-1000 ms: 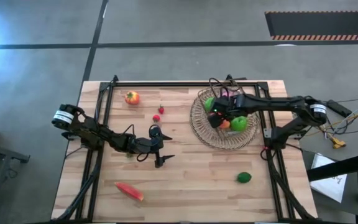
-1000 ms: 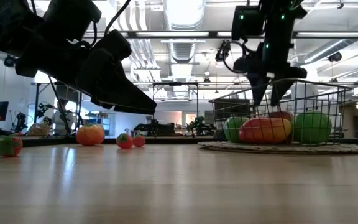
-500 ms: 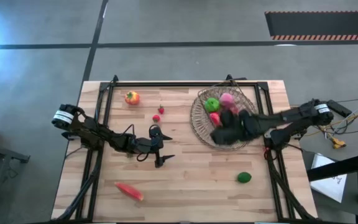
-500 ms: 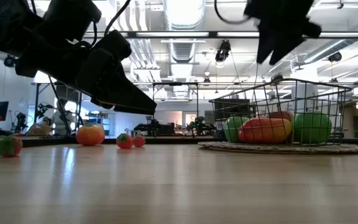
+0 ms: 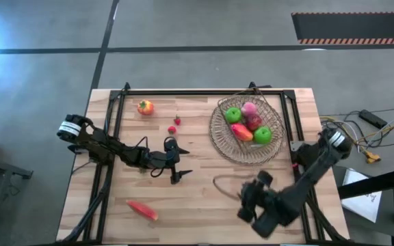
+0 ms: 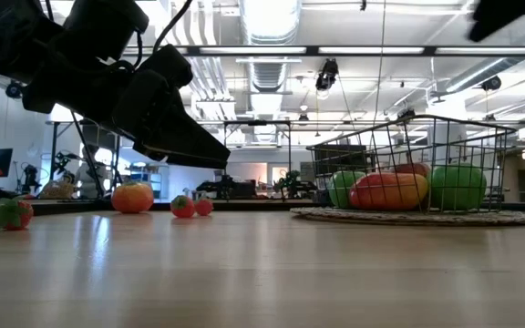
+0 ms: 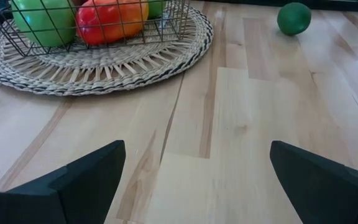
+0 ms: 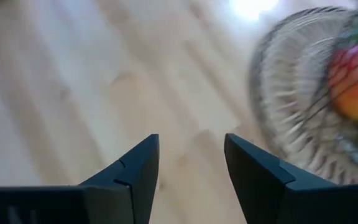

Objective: Build produce basket
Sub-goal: Put the lime into the gold wire basket

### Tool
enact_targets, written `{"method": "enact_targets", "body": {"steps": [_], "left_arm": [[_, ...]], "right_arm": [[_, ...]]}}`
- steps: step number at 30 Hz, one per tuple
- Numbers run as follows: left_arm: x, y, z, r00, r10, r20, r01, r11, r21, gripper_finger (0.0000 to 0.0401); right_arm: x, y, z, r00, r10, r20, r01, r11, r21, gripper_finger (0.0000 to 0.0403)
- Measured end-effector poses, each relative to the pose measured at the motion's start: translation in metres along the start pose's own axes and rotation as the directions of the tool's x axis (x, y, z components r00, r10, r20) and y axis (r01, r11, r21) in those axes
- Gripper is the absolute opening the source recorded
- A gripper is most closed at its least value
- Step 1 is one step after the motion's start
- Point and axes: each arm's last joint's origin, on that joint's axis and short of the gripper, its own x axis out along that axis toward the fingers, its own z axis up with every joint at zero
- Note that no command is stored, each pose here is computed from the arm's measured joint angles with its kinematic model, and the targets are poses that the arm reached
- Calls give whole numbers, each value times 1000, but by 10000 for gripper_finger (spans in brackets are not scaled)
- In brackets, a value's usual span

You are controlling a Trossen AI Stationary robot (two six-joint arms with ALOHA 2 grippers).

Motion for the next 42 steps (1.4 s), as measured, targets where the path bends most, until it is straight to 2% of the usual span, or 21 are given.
{"method": "enact_targets", "body": {"steps": [3, 5, 7, 11, 16, 19, 26, 34, 39, 42], "left_arm": [[0, 0, -2, 1000, 4, -19, -4, 1000, 8, 384], [-2, 2, -6, 996, 27, -85, -23, 999, 40, 384], [-7, 7, -6, 983, 87, -160, -76, 995, 70, 384], [-26, 15, 7, 947, 222, -233, -206, 974, 90, 384], [-58, 25, 26, 932, 313, -182, -315, 949, 22, 384], [-75, 31, 24, 913, 350, -210, -358, 934, 0, 384], [-112, 39, 12, 880, 325, -345, -374, 923, -87, 384], [-127, 30, 8, 905, 169, -391, -239, 962, -136, 384], [-118, 21, 12, 935, 148, -323, -207, 966, -158, 384], [-105, 15, 15, 951, 147, -274, -190, 971, -141, 384]], "right_arm": [[2, 20, -19, 999, 9, -41, -11, 998, -59, 166], [9, 32, -31, 998, -2, -55, -3, 996, -93, 162], [20, 41, -44, 997, -34, -62, 27, 992, -119, 158], [45, 51, -63, 990, -117, -79, 106, 986, -127, 145], [57, 55, -75, 984, -154, -92, 139, 979, -151, 132], [53, 54, -78, 984, -158, -87, 145, 979, -141, 130], [35, 50, -85, 989, -143, 27, 145, 983, -110, 130], [26, 48, -101, 988, -132, 79, 139, 986, -89, 130], [-3, 23, -108, 961, -274, -32, 275, 961, 19, 130], [-14, 14, -112, 954, -287, -93, 291, 956, 41, 132]]}}
